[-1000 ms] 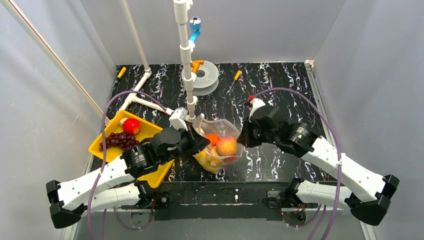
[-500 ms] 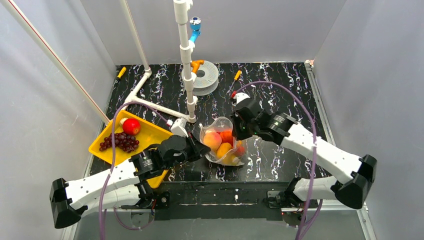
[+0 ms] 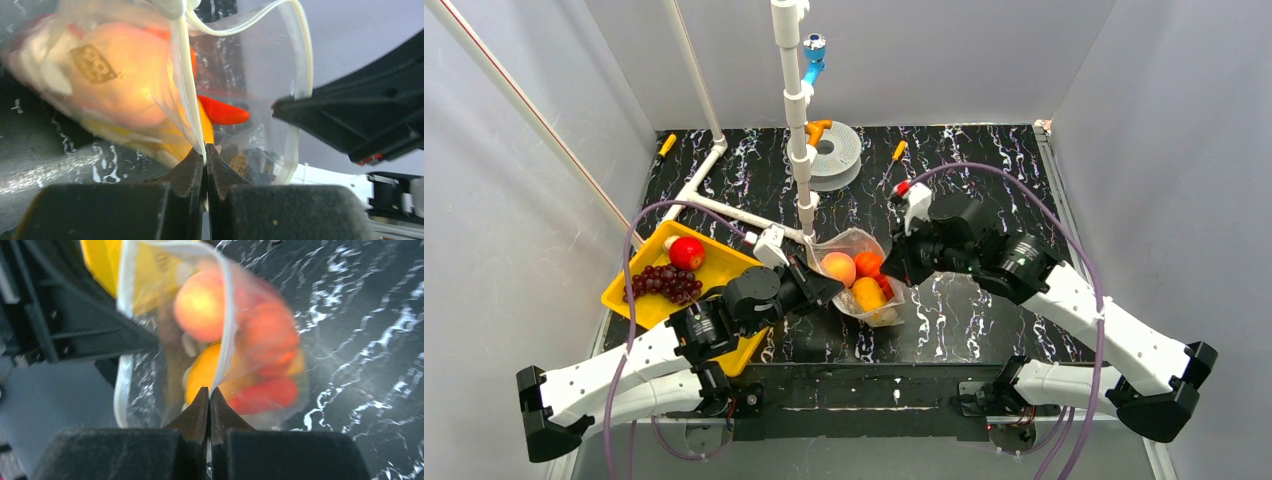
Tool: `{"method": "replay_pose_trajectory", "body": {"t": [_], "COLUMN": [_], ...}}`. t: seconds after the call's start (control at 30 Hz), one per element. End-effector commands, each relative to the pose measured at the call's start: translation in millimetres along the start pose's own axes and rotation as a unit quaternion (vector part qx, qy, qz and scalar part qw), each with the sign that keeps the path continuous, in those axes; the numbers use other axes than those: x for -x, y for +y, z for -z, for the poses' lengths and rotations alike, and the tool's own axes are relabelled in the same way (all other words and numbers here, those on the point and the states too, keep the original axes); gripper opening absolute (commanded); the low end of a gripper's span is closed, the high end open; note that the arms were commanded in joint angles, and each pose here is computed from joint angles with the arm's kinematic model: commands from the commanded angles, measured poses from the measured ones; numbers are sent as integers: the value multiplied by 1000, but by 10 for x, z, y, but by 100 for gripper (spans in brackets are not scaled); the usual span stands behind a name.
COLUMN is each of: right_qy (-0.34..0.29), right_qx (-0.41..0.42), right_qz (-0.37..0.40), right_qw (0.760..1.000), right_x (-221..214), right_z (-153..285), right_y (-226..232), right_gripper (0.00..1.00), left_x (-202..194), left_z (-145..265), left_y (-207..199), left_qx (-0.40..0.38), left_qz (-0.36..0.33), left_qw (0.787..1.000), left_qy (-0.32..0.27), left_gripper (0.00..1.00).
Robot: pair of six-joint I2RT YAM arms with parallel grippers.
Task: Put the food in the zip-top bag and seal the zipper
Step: Adjust the zipper food storage bag at the center of the board.
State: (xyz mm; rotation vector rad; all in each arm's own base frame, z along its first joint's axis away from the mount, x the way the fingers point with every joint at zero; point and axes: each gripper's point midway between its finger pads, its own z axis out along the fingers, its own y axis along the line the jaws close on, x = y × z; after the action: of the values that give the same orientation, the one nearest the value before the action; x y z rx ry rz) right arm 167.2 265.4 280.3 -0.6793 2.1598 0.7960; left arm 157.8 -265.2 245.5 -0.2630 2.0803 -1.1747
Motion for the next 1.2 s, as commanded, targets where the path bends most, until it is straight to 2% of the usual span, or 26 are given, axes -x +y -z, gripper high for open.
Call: {"method": "replay_pose_trajectory", "body": {"t": [0.0,0.1,0.23,0.4,0.57,0.63,0.7,0.87,1.03,1.1,1.17], "right_qy": [38,32,22,17,3,-7,-5,15,20,12,-4], "right_qx": [160,183,164,113,78,82,83,44,3,-19,-9], "right_qz": [69,96,134,202,225,230,233,241,257,260,258], "right_qw": [984,978,977,973,971,970,969,969,966,965,966], "right_x": [-248,-319,-338,-426,-496,-525,-580,-718,-723,-671,-644], "right_z": [-140,-163,-167,-147,-16,37,59,-26,-108,-106,-41], "right_y": [446,528,500,453,358,342,321,140,60,24,46], "right_gripper": [8,23,45,55,63,70,73,72,64,42,26], "left_x": [32,56,90,125,161,163,155,146,170,212,238], "left_z": [-74,-89,-94,-98,-99,-98,-104,-95,-73,-60,-58], "left_y": [155,133,91,75,53,37,28,28,75,62,67], "left_qx": [21,23,21,26,29,28,27,26,41,48,56], "left_qz": [27,23,24,31,31,32,31,30,38,40,44], "left_qw": [999,999,999,998,998,998,998,998,997,996,996], "left_qy": [-30,-34,-39,-45,-51,-50,-47,-44,-50,-55,-60], "left_gripper": [0,0,0,0,0,0,0,0,0,0,0]}}
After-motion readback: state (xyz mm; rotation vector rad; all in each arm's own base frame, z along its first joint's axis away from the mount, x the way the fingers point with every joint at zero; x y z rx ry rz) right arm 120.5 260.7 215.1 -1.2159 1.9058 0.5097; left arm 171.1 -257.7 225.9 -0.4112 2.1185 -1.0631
